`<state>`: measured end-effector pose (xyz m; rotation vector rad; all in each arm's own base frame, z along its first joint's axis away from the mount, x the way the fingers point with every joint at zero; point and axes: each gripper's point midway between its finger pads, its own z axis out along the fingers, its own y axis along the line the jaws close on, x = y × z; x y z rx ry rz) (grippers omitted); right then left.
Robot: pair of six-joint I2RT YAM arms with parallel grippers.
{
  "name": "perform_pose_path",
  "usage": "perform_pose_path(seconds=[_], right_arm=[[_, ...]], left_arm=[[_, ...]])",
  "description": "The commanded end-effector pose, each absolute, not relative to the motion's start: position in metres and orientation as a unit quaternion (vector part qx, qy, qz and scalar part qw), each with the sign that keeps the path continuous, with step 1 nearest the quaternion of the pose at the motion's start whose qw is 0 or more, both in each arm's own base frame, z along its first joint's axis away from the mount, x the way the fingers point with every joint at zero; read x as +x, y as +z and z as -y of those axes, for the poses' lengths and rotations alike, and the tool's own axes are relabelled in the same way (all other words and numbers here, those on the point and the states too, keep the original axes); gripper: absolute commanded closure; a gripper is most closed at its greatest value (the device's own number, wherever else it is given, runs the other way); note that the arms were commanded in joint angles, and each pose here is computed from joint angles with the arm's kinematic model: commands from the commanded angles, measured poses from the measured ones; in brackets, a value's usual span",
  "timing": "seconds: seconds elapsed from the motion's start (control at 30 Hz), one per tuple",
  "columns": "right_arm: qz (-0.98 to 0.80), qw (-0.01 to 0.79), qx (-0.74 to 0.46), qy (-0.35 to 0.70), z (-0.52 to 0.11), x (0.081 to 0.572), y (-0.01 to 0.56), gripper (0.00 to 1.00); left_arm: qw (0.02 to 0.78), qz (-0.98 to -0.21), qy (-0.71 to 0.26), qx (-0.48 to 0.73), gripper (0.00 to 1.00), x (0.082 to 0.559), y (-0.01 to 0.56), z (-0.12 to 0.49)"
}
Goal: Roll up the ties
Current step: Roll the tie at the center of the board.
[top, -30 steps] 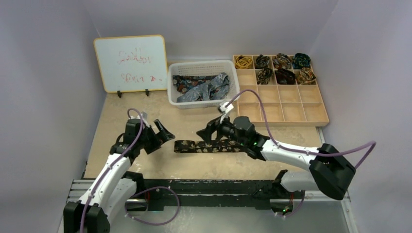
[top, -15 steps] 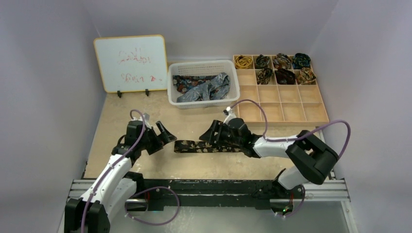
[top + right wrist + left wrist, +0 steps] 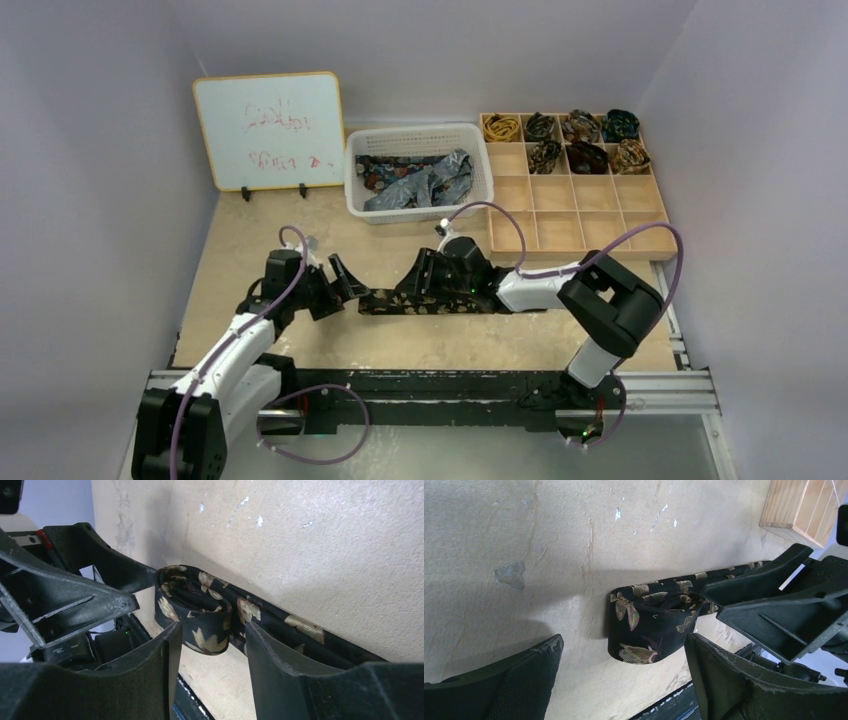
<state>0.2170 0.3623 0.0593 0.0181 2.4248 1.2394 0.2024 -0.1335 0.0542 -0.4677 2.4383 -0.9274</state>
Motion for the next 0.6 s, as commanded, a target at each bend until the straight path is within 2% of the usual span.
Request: perform_pose_path(seconds=[0.0,0.4,0.57], right_arm=[[-0.877,0.191,0.007,0.441,-0.366,0.216,0.055,0.49],[-0.887,0.164,0.010,0.431,-0.364,0.207,0.038,0.57],[-0.887,0.192,0.008,0.420,-0.362,0.217,0.045,0.58]], left_arm=[[0.253,-0.886,-0.360,-0.147,0.11,0.205,0.056,0.139],[0.238,-0.886,-0.375,-0.135,0.15,0.200,0.052,0.144],[0.235,-0.884,-0.382,-0.129,0.17,0.200,0.052,0.147]])
